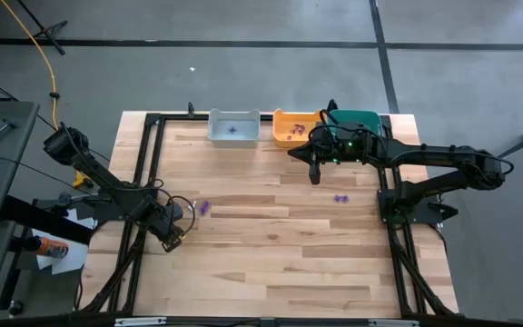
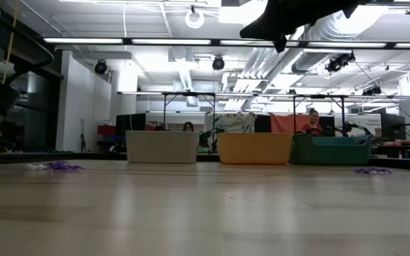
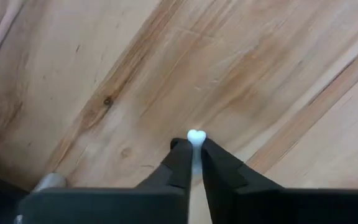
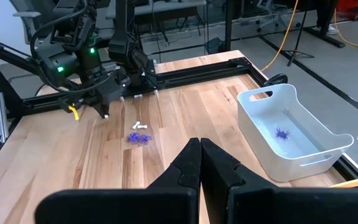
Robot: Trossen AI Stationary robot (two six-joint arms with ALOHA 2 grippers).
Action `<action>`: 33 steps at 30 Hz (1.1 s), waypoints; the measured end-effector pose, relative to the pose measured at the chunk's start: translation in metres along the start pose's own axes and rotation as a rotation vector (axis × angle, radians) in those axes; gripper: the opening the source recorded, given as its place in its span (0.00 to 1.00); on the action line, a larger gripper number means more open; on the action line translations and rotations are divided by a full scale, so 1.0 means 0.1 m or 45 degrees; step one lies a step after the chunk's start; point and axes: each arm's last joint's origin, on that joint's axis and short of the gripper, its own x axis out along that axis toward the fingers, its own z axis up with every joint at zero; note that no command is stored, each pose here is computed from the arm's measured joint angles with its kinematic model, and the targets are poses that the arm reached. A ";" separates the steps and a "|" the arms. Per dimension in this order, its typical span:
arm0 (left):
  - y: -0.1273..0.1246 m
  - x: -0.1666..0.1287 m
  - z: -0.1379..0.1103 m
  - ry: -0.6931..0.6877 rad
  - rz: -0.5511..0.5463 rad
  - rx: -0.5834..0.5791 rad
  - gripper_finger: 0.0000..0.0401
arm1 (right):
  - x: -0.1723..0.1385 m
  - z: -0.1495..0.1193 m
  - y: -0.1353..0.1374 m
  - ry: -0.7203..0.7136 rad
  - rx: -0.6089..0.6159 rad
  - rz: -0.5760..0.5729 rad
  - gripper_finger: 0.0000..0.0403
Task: Sort Halloween decoration
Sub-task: Put the white bone toy into the green bin
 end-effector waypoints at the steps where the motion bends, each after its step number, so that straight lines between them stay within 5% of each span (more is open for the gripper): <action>1: 0.00 0.00 0.00 0.003 0.000 0.005 0.03 | 0.00 0.00 0.00 0.000 0.000 0.000 0.00; 23: 0.01 -0.01 0.03 0.001 -0.025 -0.021 0.00 | 0.00 0.00 -0.01 -0.002 0.000 -0.028 0.00; 33: -0.24 -0.25 0.39 -0.420 -0.379 -0.007 0.00 | 0.00 0.01 -0.01 -0.010 -0.001 -0.027 0.00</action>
